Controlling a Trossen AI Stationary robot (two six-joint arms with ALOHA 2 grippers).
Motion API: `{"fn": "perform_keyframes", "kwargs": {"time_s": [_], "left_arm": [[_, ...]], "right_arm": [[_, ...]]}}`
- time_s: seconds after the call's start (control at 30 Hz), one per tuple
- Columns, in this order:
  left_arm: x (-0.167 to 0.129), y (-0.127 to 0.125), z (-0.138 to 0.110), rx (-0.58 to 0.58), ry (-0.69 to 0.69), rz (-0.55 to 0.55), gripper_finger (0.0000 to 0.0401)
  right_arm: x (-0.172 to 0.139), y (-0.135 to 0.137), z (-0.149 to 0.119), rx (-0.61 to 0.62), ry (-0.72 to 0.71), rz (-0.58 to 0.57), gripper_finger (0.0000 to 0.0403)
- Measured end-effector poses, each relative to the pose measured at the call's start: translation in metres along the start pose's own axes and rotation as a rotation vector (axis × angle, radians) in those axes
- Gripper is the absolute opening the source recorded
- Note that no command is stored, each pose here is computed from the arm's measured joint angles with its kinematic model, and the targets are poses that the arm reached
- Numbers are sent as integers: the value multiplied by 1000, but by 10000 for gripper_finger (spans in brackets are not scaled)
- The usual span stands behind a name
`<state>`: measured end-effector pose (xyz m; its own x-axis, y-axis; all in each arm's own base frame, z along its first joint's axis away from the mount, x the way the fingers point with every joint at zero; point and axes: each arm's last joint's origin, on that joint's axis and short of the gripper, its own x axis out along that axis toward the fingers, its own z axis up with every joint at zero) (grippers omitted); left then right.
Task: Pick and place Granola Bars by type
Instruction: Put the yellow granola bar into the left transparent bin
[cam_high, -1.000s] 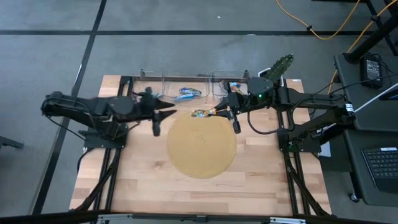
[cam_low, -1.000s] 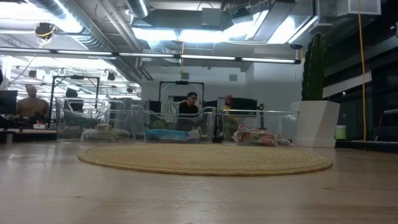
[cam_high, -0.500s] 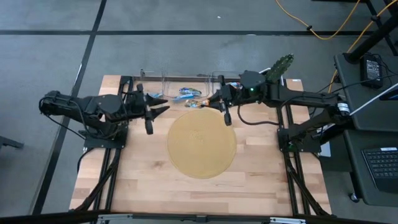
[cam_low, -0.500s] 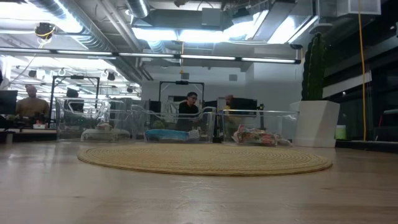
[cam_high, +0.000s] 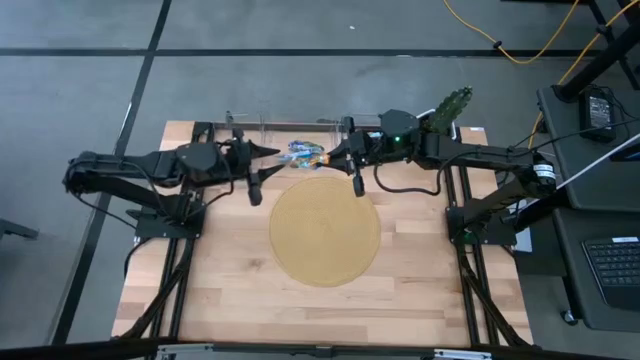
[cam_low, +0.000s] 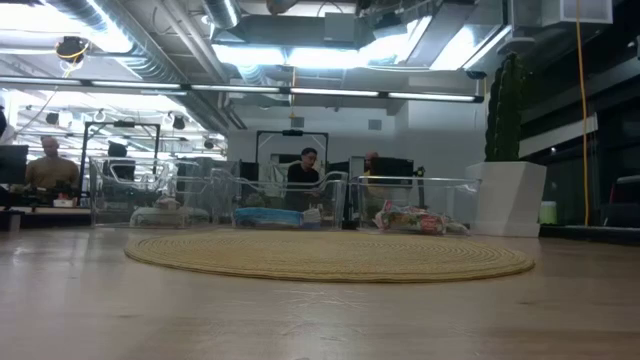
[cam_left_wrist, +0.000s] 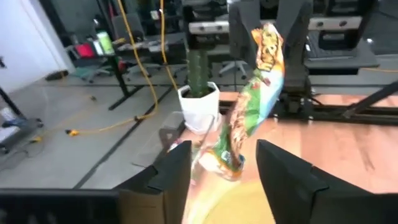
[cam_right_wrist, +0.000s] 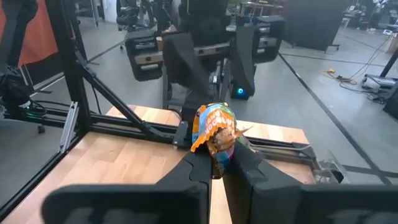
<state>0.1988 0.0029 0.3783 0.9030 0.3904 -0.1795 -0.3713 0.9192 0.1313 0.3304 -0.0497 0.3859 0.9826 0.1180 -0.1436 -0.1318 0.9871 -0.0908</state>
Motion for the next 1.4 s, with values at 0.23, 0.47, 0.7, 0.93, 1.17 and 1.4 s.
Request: {"fn": "perform_keyframes", "kwargs": {"time_s": [0.23,0.47,0.7,0.93,1.17,1.4], "left_arm": [[24,1,-1,-37,-14,-52,223],[52,-7,-4,-35,-41,-129,231],[69,-13,1,-29,-66,-135,217],[69,-12,15,11,-65,-134,129],[66,-11,20,16,-49,-136,25],[66,-11,20,16,-53,-141,23]], "right_arm": [[0,0,0,-2,-5,-1,41],[0,0,1,-3,-6,0,26],[0,0,0,-1,-2,3,42],[0,0,0,-1,-2,-1,41],[0,0,1,-3,-8,-3,39],[-2,2,4,-6,-21,77,39]]}}
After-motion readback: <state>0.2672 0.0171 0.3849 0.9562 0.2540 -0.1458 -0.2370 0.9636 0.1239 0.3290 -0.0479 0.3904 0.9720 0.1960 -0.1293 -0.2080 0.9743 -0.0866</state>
